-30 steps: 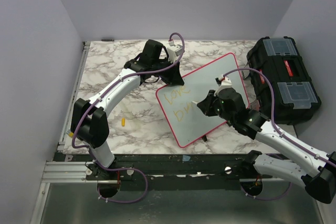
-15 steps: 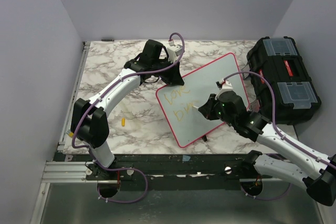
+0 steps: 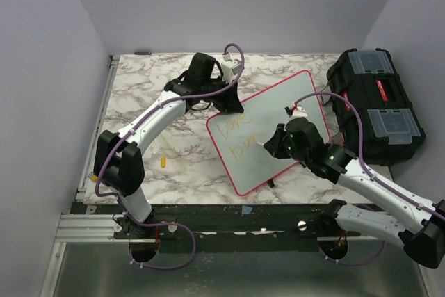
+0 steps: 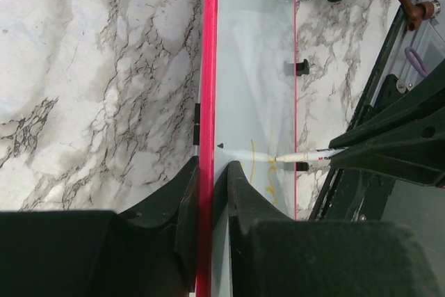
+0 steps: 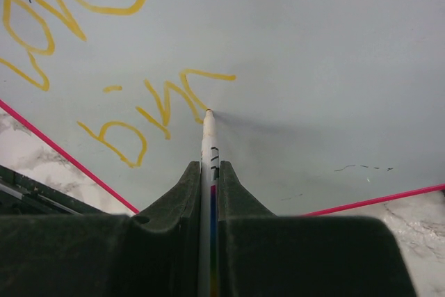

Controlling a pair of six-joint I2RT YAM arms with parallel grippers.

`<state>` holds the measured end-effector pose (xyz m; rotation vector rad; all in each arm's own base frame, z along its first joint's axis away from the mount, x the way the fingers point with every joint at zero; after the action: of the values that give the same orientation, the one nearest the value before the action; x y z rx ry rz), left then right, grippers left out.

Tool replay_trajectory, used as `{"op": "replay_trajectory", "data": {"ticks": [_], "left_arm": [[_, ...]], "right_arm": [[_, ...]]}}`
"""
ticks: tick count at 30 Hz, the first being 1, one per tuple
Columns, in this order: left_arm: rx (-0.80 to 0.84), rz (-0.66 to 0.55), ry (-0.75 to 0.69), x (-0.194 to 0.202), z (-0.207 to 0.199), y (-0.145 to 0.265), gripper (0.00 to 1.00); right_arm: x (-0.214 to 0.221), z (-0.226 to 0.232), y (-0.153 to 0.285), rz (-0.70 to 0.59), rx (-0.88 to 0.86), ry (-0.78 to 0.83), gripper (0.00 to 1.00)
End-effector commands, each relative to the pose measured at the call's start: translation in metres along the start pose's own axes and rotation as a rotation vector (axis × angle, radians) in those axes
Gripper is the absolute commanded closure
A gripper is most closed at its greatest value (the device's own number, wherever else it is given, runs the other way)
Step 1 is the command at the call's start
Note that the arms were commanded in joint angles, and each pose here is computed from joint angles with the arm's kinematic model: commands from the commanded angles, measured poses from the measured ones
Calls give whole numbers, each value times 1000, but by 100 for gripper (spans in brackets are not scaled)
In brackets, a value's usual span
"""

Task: Write a sentence on the whiteboard

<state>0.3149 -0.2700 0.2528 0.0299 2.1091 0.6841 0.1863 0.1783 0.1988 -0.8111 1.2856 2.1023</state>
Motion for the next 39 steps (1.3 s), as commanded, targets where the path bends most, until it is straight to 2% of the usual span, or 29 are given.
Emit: {"op": "replay_trajectory", "data": {"ticks": [1,14,26,39], "left_arm": [[-8,6,-90,3,-4,-2,100],[-9,7,-91,4,-4,-1,100],[-7,6,-93,4,-4,-1,100],[-6,7,-88,5,-4,-2,100]], "right_arm": [[0,-16,-10,3,144,28,99],[-31,-3,-18,-63,175,48,99],[-55,13,-17,-118,135,48,99],[-19,2,-16,-15,100,20,99]]}}
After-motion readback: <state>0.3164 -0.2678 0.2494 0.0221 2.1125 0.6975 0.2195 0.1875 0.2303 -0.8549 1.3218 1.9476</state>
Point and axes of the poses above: each gripper's point midway between its finger pads, its own y axis back along the fingers, its own z axis along the line the jaws close on, x = y × z, the point moved 6 cm from there along y, back along the fingers, and after that the axes turned 1 degree about y, right-handed, at the moved point
